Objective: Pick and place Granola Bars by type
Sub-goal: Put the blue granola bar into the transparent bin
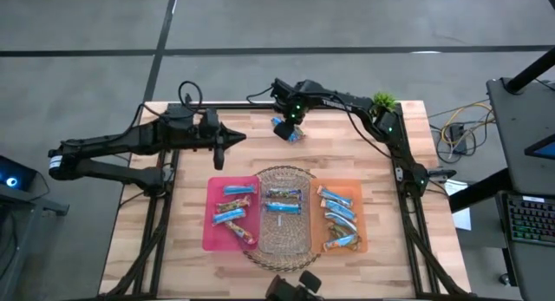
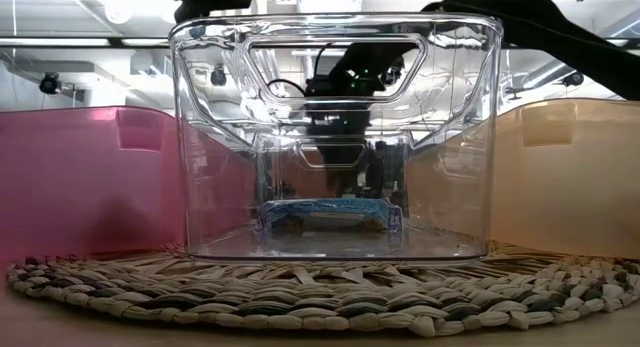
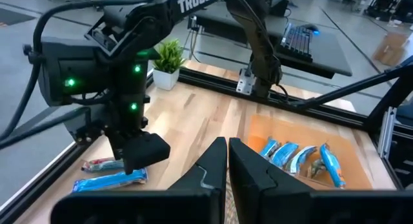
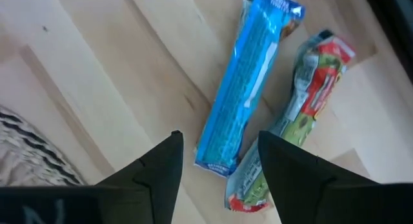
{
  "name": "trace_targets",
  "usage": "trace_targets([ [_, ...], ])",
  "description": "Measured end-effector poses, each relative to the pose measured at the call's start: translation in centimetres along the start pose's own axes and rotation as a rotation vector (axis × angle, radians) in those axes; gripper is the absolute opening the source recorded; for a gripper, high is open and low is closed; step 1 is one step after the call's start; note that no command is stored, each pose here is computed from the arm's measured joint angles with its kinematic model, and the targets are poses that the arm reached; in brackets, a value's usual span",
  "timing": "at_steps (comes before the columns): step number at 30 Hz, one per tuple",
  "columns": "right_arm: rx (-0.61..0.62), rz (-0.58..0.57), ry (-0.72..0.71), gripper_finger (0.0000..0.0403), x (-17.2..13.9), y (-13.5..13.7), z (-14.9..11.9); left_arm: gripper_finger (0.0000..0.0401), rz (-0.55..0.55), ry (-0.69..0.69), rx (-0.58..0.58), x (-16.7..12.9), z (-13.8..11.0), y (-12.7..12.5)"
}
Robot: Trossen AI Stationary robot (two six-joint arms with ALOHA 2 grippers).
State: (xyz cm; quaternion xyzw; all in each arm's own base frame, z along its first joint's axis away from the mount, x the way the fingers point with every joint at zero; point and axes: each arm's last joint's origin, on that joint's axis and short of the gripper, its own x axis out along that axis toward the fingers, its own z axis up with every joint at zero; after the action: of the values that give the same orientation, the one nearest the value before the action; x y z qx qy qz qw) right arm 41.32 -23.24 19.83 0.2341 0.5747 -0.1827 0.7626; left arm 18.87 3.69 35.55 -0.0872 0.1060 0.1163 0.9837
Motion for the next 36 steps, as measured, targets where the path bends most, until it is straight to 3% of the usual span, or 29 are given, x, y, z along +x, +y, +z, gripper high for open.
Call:
trace_targets([
  [26,0.002,0.001,0.071,0.0192,4.7,-0.5,-2.5,0.0,0.0,0.002,-0.032,0.1,0.0,0.0],
  [36,0.029,-0.002,0.049,0.0188,4.9,-0.2,-2.4,0.0,0.0,0.002,-0.033,0.1,0.0,0.0],
])
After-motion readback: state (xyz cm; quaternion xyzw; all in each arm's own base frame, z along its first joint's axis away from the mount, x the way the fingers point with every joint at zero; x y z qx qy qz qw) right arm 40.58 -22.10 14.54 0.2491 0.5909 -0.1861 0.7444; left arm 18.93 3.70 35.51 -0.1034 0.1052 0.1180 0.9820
